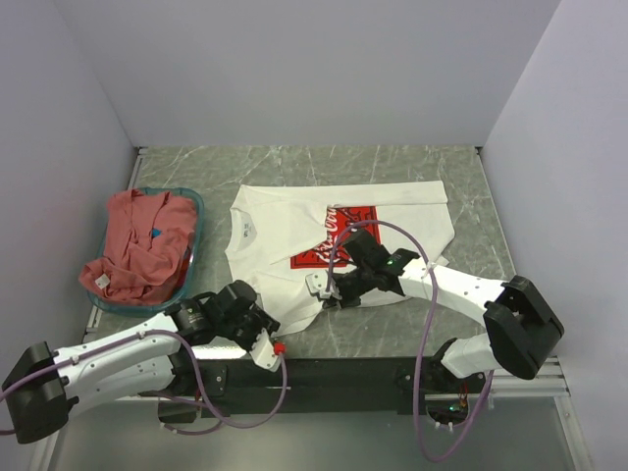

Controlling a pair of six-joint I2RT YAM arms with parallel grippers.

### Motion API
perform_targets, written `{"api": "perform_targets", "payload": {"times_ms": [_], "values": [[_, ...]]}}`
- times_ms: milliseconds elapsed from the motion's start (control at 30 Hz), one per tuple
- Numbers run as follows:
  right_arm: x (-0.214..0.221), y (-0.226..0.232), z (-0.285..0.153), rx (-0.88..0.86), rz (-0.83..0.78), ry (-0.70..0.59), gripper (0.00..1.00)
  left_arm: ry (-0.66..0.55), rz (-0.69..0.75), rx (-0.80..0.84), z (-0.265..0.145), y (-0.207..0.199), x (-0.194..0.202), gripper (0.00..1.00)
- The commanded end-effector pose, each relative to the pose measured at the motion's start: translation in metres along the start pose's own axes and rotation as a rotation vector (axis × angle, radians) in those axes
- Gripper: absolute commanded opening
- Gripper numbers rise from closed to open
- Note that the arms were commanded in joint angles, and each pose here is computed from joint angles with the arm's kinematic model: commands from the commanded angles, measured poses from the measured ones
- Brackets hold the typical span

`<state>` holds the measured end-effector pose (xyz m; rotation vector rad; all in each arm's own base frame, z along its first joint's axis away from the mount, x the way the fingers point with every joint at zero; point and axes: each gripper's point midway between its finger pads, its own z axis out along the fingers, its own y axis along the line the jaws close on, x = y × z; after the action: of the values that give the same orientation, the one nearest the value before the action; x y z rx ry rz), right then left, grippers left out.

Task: Fold and stack the t-shirts
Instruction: Fold the tshirt

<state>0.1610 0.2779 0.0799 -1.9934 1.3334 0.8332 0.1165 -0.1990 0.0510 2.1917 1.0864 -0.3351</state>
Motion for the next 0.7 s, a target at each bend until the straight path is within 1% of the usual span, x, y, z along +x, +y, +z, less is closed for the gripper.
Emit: {"api": "perform_targets", "payload": {"times_ms": [0,267,533,667], "values": [[-0.017,-0.008,-0.006,0.006,-0.006,-0.047,0.00,-0.026,0.035,-0.001,0.009,0.004,-0.007,0.52],[-0.018,-0.008,-0.009,0.010,-0.005,-0.055,0.00,0.002,0.036,0.033,0.019,-0.007,0.000,0.42],[-0.019,-0.006,-0.009,0.004,-0.004,-0.060,0.00,0.049,0.037,0.051,0.024,-0.013,0.012,0.43],[-0.020,-0.006,-0.009,0.004,-0.007,-0.066,0.00,0.079,0.044,0.028,0.024,-0.009,0.018,0.42]]}}
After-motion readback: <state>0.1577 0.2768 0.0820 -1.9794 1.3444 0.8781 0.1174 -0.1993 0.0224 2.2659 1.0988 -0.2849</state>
